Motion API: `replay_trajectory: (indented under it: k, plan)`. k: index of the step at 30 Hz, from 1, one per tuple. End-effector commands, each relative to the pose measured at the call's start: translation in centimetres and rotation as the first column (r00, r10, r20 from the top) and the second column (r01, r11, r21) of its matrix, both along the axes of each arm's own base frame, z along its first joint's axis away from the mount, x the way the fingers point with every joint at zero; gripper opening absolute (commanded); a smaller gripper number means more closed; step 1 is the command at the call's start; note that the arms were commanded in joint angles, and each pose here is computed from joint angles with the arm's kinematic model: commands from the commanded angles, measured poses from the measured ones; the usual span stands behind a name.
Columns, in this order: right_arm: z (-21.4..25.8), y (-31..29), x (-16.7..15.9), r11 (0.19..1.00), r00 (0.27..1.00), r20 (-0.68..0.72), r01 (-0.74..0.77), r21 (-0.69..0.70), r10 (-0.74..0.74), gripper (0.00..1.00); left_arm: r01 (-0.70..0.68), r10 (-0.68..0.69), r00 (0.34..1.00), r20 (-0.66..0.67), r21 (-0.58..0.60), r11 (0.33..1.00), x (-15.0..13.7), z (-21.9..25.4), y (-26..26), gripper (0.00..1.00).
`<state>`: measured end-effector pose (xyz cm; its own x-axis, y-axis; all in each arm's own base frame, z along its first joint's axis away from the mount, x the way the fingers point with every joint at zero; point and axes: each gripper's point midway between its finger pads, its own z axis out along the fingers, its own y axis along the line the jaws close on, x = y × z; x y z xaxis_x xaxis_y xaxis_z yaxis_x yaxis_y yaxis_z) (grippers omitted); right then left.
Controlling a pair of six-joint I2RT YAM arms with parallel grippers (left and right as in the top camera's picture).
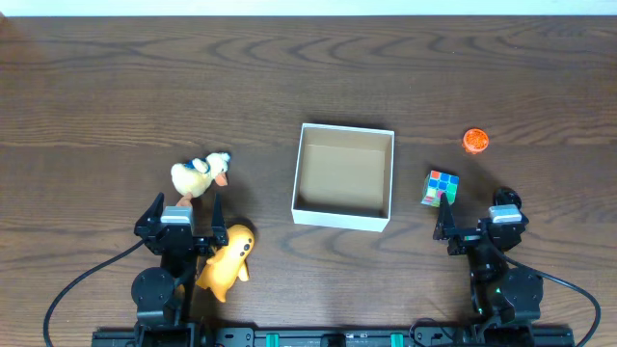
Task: Pack container
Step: 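Raise both arms from rest toward the objects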
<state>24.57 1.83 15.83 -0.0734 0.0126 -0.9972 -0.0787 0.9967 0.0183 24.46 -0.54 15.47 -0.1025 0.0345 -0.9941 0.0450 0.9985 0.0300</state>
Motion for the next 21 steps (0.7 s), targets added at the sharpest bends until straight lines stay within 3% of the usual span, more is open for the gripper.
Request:
replay_trajectory:
  k: [1,11,14,16,18,21]
  plan:
    - [-0.1,0.2,0.0,1.0,1.0,0.002,-0.013,-0.01,0.013,0.99,0.001,-0.001,0.999,-0.042,-0.01,1.0,0.0,-1.6,0.0,0.98]
    - [0.8,0.4,0.0,1.0,0.999,0.037,-0.021,-0.006,0.022,0.99,-0.003,0.002,0.999,-0.038,-0.01,1.0,0.0,-1.5,0.0,0.98]
    - [1.3,0.3,0.0,0.984,0.999,0.043,-0.011,0.18,0.003,0.99,-0.005,0.004,1.0,-0.025,-0.014,1.0,0.0,-1.2,0.1,0.98]
    - [0.8,0.0,0.0,0.947,1.0,0.006,0.013,0.322,-0.016,0.99,-0.015,0.015,1.0,0.0,-0.083,0.996,0.1,-0.4,0.2,0.98]
    - [0.9,0.1,0.0,0.932,1.0,-0.002,0.01,0.362,-0.01,0.99,-0.017,0.026,0.999,0.044,-0.192,0.981,0.1,1.2,0.2,0.98]
    - [2.4,-0.1,0.0,0.937,1.0,0.014,0.016,0.35,-0.022,0.99,-0.01,0.032,0.994,0.101,-0.209,0.978,0.1,4.4,0.2,0.98]
